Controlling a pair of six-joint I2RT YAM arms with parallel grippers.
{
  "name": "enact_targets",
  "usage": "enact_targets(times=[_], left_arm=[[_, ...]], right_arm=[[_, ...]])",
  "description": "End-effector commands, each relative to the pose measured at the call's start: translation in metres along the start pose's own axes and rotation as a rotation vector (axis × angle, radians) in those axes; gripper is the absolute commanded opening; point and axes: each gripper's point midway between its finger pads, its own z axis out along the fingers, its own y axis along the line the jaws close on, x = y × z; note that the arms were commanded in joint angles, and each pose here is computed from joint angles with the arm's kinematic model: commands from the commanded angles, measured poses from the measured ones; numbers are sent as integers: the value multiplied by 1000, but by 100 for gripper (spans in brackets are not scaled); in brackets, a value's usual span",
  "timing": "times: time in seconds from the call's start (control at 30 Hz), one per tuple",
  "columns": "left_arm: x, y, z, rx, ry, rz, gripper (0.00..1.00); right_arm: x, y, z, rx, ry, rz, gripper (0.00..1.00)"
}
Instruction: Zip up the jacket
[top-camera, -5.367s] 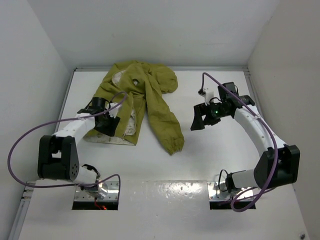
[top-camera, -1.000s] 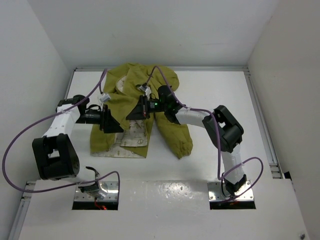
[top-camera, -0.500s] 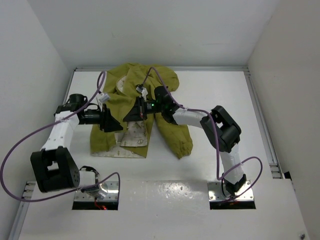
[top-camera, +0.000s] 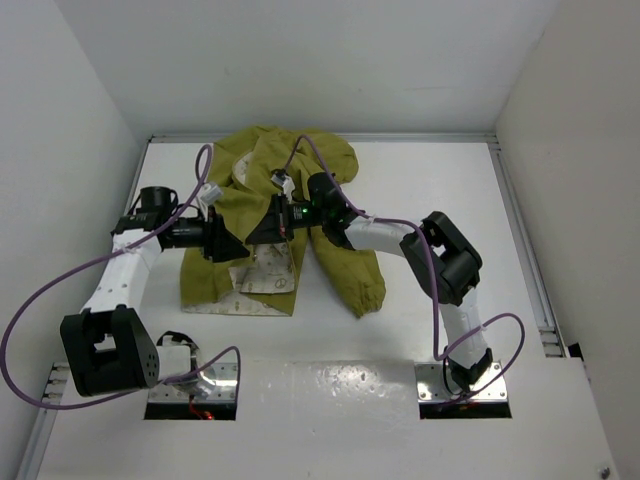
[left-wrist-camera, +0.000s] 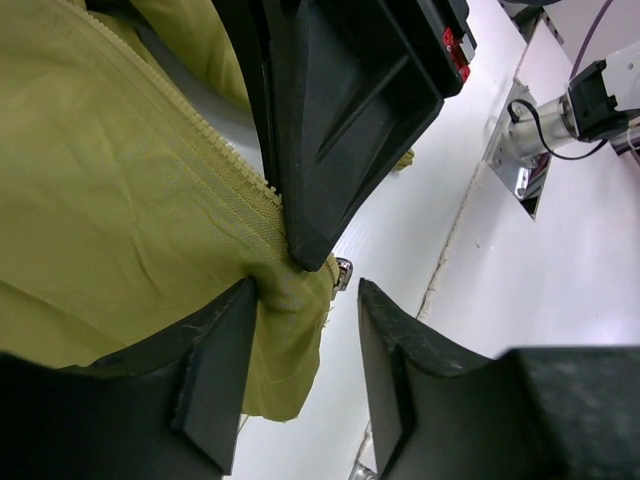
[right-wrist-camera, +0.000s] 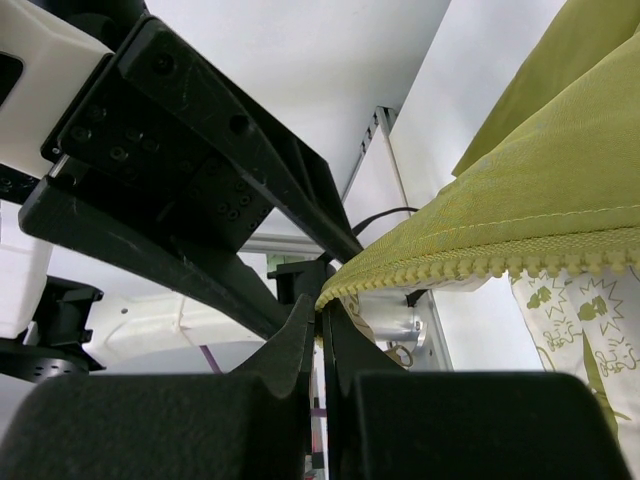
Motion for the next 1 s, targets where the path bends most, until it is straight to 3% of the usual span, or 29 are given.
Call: enact_targets(times=[0.0,0.67,0.97], left_arm=[[-2,-3,3,22,-8,9,52],[5,-3,11,40,16,21,46],[3,-9,13,72,7,24,30]], right_arm=[[-6,25,4,-61,-2,-74,0],[-12,41,5,-87,-10,-90,0],[-13,41,4,-91,-12,-92,0]])
